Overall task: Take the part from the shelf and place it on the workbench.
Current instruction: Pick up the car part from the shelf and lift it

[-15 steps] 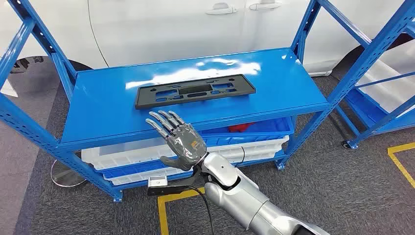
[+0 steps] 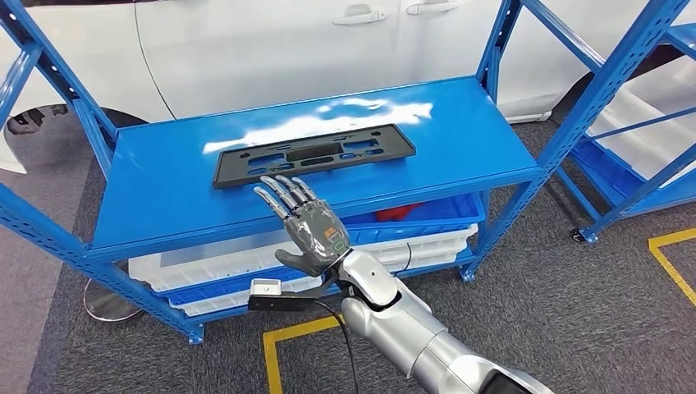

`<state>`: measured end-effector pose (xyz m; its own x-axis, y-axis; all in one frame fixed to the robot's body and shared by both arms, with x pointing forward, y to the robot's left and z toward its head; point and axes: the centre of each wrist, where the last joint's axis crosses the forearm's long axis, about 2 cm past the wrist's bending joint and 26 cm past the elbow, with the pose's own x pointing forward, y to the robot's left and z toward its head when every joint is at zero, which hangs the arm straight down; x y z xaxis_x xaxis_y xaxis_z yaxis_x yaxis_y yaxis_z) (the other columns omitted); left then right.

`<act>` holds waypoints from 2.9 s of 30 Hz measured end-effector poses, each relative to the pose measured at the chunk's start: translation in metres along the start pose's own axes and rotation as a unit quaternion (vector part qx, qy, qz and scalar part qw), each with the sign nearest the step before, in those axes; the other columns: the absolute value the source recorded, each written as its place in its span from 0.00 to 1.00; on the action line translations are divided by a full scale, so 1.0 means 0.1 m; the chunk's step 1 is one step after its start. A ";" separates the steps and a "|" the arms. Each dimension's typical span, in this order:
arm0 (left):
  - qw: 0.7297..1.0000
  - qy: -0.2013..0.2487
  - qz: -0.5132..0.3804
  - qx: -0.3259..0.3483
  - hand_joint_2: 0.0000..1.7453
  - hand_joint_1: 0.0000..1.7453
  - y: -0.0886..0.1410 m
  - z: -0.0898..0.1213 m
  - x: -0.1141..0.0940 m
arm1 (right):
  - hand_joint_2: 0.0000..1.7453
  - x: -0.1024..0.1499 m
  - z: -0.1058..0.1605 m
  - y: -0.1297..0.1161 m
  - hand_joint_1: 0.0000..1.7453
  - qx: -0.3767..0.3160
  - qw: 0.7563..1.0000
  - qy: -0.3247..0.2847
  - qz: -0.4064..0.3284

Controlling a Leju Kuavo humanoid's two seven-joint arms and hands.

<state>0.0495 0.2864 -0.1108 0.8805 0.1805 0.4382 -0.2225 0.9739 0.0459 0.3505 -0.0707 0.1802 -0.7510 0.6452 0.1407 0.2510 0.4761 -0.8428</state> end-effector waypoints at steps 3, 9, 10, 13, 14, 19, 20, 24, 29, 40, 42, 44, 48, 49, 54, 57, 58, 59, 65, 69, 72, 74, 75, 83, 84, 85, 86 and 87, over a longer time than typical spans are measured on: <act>1.000 -0.001 -0.001 -0.001 0.00 0.00 -0.01 0.00 0.01 | 1.00 -0.03 0.00 -0.02 0.00 -0.005 1.000 0.008 -0.002; 1.000 -0.001 -0.003 -0.001 0.00 0.00 0.00 -0.01 0.02 | 1.00 -0.08 0.01 -0.03 0.00 -0.008 1.000 0.023 -0.004; 1.000 0.000 -0.003 -0.001 0.00 0.00 0.00 -0.01 0.01 | 1.00 -0.09 0.03 -0.02 0.00 -0.007 1.000 0.025 -0.005; 1.000 0.002 -0.003 -0.002 0.00 0.00 0.00 0.00 0.01 | 1.00 -0.09 0.07 0.00 0.00 -0.004 1.000 0.030 -0.007; 1.000 0.002 -0.003 -0.003 0.00 0.00 0.00 0.00 0.01 | 1.00 -0.09 0.07 0.00 0.00 -0.004 1.000 0.030 -0.007; 1.000 0.001 -0.002 -0.007 0.00 0.00 -0.03 0.00 0.02 | 1.00 -0.11 0.06 -0.01 0.00 -0.006 0.999 0.035 -0.006; 1.000 0.001 -0.002 -0.007 0.00 0.00 -0.03 0.00 0.02 | 1.00 -0.11 0.06 -0.01 0.00 -0.007 0.999 0.036 -0.006; 1.000 -0.001 -0.001 -0.007 0.00 0.00 -0.02 -0.01 0.02 | 1.00 -0.11 0.06 -0.01 0.00 -0.007 0.999 0.037 -0.007; 1.000 0.000 0.000 -0.007 0.00 0.00 0.00 0.00 0.00 | 1.00 -0.08 0.13 0.03 0.00 0.003 0.999 0.040 -0.013; 1.000 -0.001 0.000 -0.007 0.00 0.00 -0.01 0.00 0.02 | 1.00 -0.05 0.14 0.03 0.00 -0.002 0.999 0.045 -0.023; 1.000 -0.001 0.000 -0.007 0.00 0.00 -0.01 0.00 0.01 | 1.00 -0.05 0.17 0.05 0.00 0.000 0.998 0.050 -0.026; 1.000 0.000 -0.001 -0.007 0.00 0.00 -0.01 0.00 0.01 | 1.00 -0.05 0.19 0.06 0.00 0.001 0.998 0.054 -0.029; 1.000 -0.002 -0.001 -0.009 0.00 0.00 -0.02 0.00 0.01 | 1.00 -0.07 0.19 0.05 0.00 -0.004 0.998 0.058 -0.029; 1.000 -0.002 -0.002 -0.010 0.00 0.00 -0.02 0.00 0.01 | 1.00 -0.07 0.19 0.04 0.00 -0.004 0.998 0.058 -0.029; 1.000 -0.004 -0.002 -0.010 0.00 0.00 -0.02 -0.01 0.02 | 1.00 -0.07 0.19 0.03 0.00 -0.009 0.998 0.058 -0.030; 1.000 -0.003 -0.003 -0.010 0.00 0.00 -0.02 0.00 0.01 | 1.00 -0.06 0.22 0.05 0.00 -0.005 0.998 0.060 -0.032; 1.000 -0.003 -0.003 -0.009 0.00 0.00 -0.02 0.00 0.00 | 1.00 -0.05 0.23 0.06 0.00 -0.004 0.998 0.061 -0.033; 1.000 -0.002 -0.003 -0.009 0.00 0.00 -0.01 0.00 0.00 | 1.00 -0.05 0.24 0.06 0.00 -0.004 0.998 0.061 -0.033; 1.000 -0.002 -0.006 -0.009 0.00 0.00 -0.01 0.00 0.00 | 1.00 -0.05 0.24 0.07 0.00 -0.005 0.998 0.060 -0.031; 1.000 -0.001 -0.009 -0.011 0.00 0.00 -0.02 0.00 -0.01 | 1.00 -0.06 0.23 0.06 0.00 -0.008 0.998 0.056 -0.030; 1.000 -0.002 -0.009 -0.010 0.00 0.00 -0.01 0.00 0.00 | 1.00 -0.05 0.25 0.07 0.00 -0.006 0.998 0.054 -0.030; 1.000 -0.001 -0.009 -0.010 0.00 0.00 -0.01 0.01 -0.01 | 1.00 -0.05 0.26 0.08 0.00 -0.005 0.998 0.053 -0.031; 1.000 -0.001 -0.009 -0.010 0.00 0.00 -0.01 0.01 -0.02 | 1.00 -0.05 0.26 0.08 0.00 -0.005 0.998 0.053 -0.031; 1.000 -0.001 -0.013 -0.012 0.00 0.00 -0.03 0.01 -0.01 | 1.00 -0.06 0.23 0.06 0.00 -0.010 0.998 0.044 -0.031; 1.000 -0.001 -0.014 -0.012 0.00 0.00 -0.03 0.00 0.00 | 1.00 -0.06 0.22 0.06 0.00 -0.011 0.999 0.043 -0.031; 1.000 0.000 -0.015 -0.012 0.00 0.00 -0.03 0.00 0.00 | 1.00 -0.06 0.21 0.06 0.00 -0.011 0.999 0.042 -0.030; 1.000 0.002 -0.016 -0.012 0.00 0.00 -0.03 0.00 0.01 | 1.00 -0.06 0.21 0.06 0.00 -0.010 0.999 0.041 -0.030; 1.000 0.007 -0.017 -0.011 0.00 0.00 -0.03 0.00 0.01 | 1.00 -0.06 0.22 0.07 0.00 -0.008 0.999 0.041 -0.030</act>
<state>0.0512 0.2838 -0.1106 0.8930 0.1484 0.4249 -0.1825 0.9824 0.0405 0.3433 -0.0837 0.1622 -0.7133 0.6607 0.2338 0.2163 0.5248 -0.8233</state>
